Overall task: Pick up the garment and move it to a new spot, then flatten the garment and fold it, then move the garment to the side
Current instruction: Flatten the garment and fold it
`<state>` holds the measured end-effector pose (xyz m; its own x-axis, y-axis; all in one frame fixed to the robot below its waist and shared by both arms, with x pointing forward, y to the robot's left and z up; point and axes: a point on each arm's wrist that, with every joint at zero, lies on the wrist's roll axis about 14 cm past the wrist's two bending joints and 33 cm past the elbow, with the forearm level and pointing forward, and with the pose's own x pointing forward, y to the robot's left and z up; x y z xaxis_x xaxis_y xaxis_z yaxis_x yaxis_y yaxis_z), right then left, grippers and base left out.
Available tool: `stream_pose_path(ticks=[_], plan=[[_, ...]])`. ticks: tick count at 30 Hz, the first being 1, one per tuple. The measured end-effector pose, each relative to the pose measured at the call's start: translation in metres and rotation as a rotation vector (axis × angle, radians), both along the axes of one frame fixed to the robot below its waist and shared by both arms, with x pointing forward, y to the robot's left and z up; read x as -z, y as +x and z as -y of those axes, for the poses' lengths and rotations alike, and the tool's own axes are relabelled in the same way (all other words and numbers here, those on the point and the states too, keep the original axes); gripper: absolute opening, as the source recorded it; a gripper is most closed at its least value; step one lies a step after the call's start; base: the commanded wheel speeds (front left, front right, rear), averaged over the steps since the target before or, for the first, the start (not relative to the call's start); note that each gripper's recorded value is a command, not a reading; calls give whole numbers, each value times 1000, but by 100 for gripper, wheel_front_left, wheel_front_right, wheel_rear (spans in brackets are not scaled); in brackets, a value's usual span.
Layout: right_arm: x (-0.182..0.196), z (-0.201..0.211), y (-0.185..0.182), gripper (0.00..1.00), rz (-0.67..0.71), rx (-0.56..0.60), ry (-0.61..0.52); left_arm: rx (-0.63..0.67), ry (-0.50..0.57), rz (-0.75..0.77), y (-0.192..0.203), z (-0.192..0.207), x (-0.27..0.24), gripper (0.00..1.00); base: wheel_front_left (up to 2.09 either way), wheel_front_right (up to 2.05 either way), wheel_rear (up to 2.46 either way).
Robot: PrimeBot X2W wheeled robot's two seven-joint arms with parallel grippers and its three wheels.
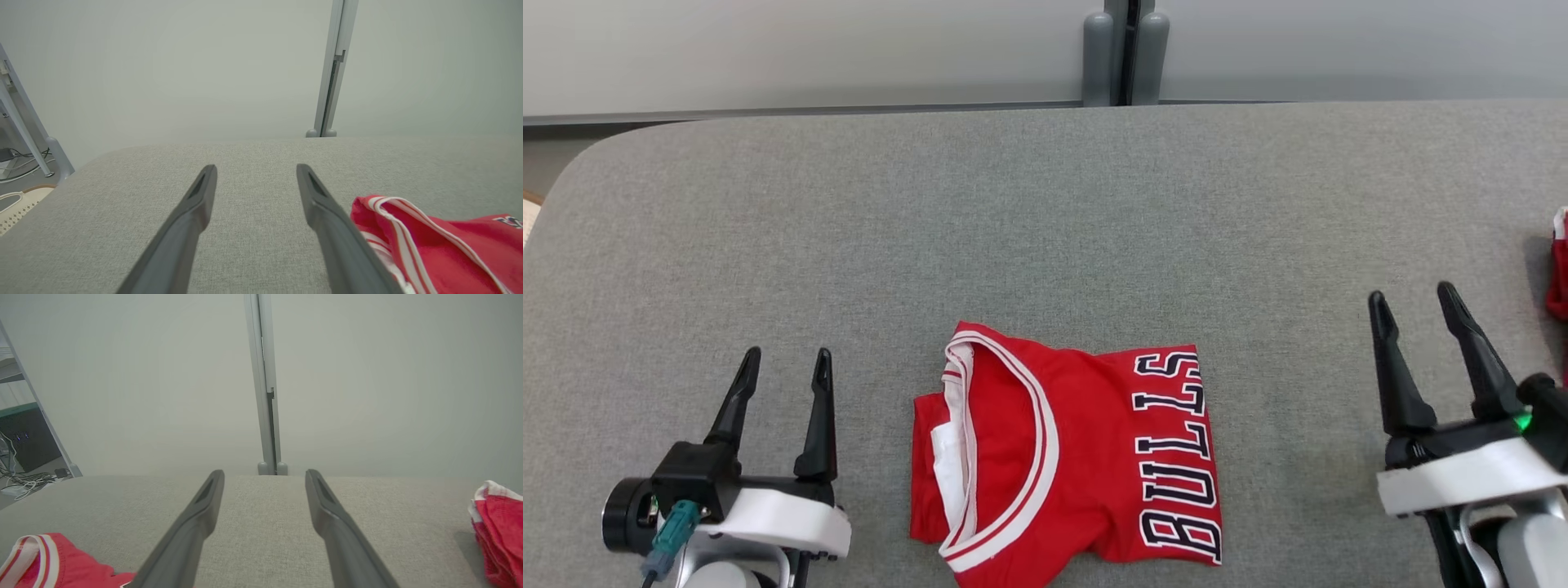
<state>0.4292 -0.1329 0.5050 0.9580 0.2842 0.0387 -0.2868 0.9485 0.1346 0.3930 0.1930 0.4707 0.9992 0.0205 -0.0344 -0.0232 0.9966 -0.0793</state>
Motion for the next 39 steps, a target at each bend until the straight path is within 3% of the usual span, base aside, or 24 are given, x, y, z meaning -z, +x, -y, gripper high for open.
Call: stream_pose_path(ticks=[5,20,39], plan=[[5,26,-27,100,-45,70,-44,11,10,-4,-9,0,0,100,0,0,0],[-5,41,-83,100,-63,127,-45,22,40,-10,-46,-3,-10,100,0,0,0],[-7,39,-88,100,-69,124,-42,-3,33,4,-56,-8,-18,100,0,0,0]])
